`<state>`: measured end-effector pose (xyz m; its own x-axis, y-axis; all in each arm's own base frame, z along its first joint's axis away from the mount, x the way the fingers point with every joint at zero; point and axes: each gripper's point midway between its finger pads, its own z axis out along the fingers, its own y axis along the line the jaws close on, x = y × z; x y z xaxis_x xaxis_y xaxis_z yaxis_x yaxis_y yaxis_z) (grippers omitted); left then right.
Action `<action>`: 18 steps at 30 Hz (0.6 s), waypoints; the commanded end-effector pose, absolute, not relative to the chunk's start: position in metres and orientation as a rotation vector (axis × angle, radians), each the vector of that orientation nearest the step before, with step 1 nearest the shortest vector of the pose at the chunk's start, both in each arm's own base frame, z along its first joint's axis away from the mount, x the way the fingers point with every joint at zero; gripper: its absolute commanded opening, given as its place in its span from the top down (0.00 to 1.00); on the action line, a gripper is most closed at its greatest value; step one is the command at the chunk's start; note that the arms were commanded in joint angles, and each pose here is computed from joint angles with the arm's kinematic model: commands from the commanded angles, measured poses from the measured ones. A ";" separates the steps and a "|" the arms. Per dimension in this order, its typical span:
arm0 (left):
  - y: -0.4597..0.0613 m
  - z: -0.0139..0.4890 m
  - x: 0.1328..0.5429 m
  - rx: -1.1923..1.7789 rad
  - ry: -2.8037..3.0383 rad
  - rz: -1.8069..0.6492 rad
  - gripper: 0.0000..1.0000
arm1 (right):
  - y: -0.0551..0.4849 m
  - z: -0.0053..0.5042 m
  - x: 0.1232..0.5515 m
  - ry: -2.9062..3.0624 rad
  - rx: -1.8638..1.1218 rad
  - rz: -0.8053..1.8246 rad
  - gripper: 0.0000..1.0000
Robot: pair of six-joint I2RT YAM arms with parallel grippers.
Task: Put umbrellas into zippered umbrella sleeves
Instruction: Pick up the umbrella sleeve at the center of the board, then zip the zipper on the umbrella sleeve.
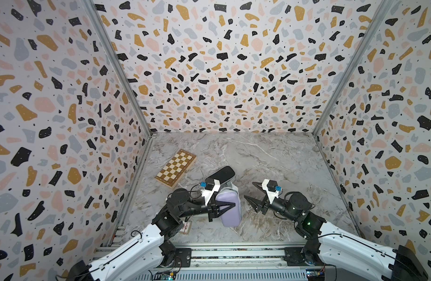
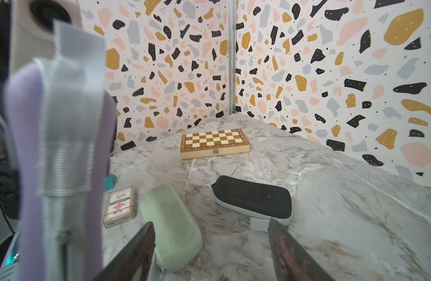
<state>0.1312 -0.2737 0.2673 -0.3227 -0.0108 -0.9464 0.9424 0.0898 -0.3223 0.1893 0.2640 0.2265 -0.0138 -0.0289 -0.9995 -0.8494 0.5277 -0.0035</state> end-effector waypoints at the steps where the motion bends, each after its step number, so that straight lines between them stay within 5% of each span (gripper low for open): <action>1: -0.275 0.298 0.107 1.138 1.315 -1.414 1.00 | 0.265 0.234 0.181 1.294 -0.868 0.672 0.30; 18: -0.284 0.285 0.129 1.081 1.406 -1.380 1.00 | 0.289 0.236 0.118 1.055 -1.035 0.681 0.53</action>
<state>0.1246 -0.2832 0.2497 -0.3482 0.0977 -0.9323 0.9373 0.0221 -0.3478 0.1236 0.2867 0.2206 0.3317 -0.0593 -0.9415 -0.8628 0.3846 -0.3282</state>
